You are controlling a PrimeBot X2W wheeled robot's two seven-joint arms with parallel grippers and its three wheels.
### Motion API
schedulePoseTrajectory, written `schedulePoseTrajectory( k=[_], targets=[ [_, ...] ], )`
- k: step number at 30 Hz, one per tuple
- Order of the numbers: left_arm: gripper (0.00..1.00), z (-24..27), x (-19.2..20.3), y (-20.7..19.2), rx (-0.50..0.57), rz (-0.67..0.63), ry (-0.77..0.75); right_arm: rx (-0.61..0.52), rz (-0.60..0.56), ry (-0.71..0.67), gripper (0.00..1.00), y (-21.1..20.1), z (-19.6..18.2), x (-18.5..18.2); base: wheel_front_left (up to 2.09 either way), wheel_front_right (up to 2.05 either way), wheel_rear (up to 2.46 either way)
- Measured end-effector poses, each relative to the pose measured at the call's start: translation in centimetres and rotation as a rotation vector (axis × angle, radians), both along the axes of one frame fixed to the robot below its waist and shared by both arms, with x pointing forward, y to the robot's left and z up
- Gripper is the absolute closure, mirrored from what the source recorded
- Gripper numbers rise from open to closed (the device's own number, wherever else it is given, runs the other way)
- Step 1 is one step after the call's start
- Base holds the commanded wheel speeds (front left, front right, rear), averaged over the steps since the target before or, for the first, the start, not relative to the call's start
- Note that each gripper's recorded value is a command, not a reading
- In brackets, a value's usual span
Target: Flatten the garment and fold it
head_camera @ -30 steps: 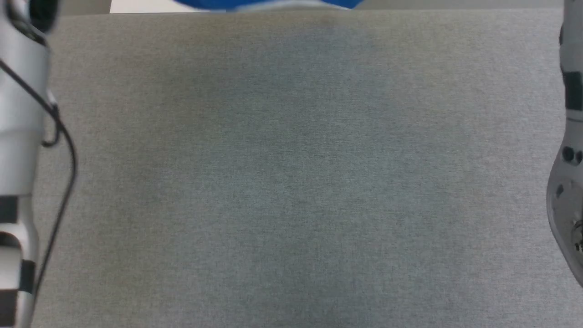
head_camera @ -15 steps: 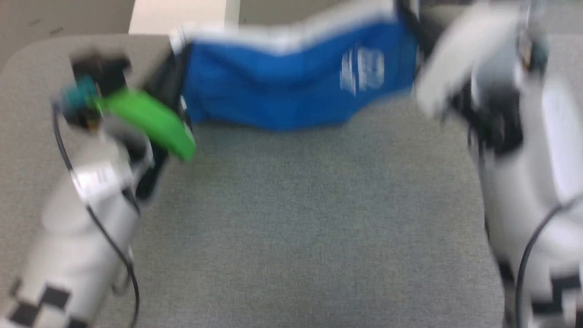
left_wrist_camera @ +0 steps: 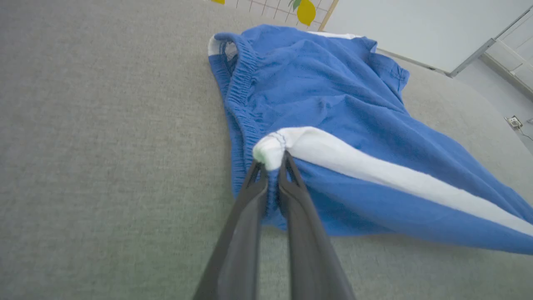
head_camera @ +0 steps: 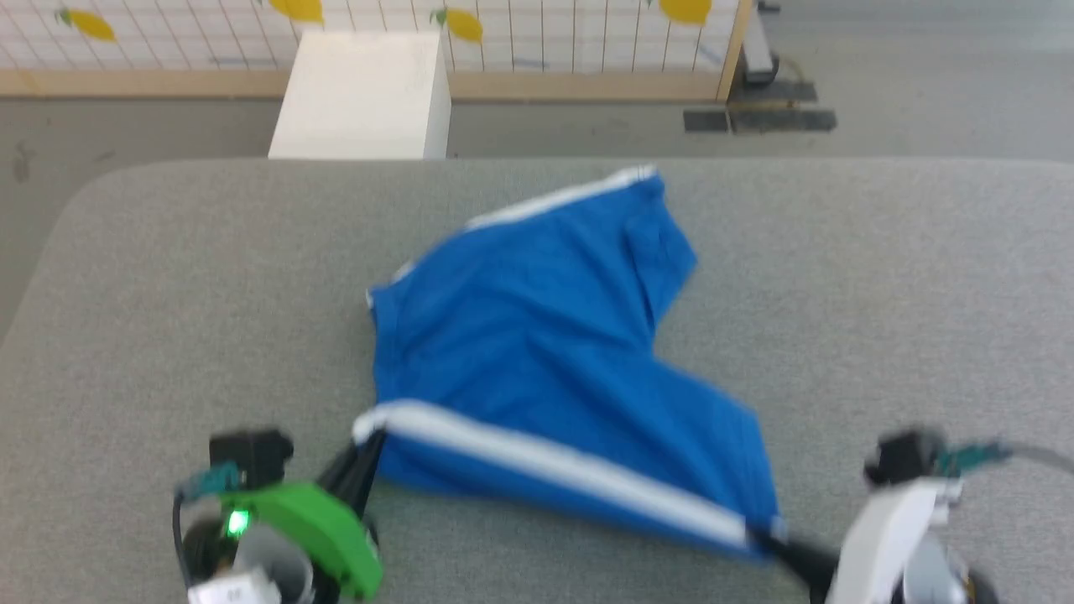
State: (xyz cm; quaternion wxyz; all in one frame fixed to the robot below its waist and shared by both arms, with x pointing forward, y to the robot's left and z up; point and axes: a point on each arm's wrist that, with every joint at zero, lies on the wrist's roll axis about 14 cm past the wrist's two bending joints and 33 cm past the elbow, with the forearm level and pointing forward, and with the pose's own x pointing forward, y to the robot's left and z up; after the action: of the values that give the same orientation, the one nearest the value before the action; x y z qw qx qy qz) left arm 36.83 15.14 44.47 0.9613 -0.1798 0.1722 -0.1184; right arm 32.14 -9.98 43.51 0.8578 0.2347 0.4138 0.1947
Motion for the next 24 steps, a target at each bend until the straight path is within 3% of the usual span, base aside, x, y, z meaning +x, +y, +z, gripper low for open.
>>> schedulePoseTrajectory(
  k=[7, 11, 14, 19, 24],
  targets=[
    [1.0, -2.7, -5.5, 0.9, 0.026, 0.02, 0.212, 0.019, 0.082, 0.213, 1.0, 0.1, -1.8, -7.7, 0.0, 0.0, 0.0],
    [1.0, -2.9, -7.3, 0.9, -0.002, 0.026, 0.28, 0.023, 0.095, 0.225, 1.0, -0.3, -1.1, -8.8, 0.0, 0.0, 0.0],
    [1.0, -1.5, -6.5, 1.1, -0.051, 0.056, 0.242, 0.013, 0.066, 0.144, 1.0, -0.7, 0.1, -6.9, 0.0, 0.0, 0.0],
    [1.0, 1.0, -3.6, 1.6, -0.143, 0.118, 0.147, -0.026, 0.002, -0.073, 1.0, -1.2, 3.2, 0.3, 0.0, 0.0, 0.0],
    [1.0, 2.7, 0.3, 2.3, -0.152, 0.13, 0.073, -0.069, -0.051, -0.218, 1.0, -1.0, 4.9, 7.5, 0.0, 0.0, 0.0]
  ],
)
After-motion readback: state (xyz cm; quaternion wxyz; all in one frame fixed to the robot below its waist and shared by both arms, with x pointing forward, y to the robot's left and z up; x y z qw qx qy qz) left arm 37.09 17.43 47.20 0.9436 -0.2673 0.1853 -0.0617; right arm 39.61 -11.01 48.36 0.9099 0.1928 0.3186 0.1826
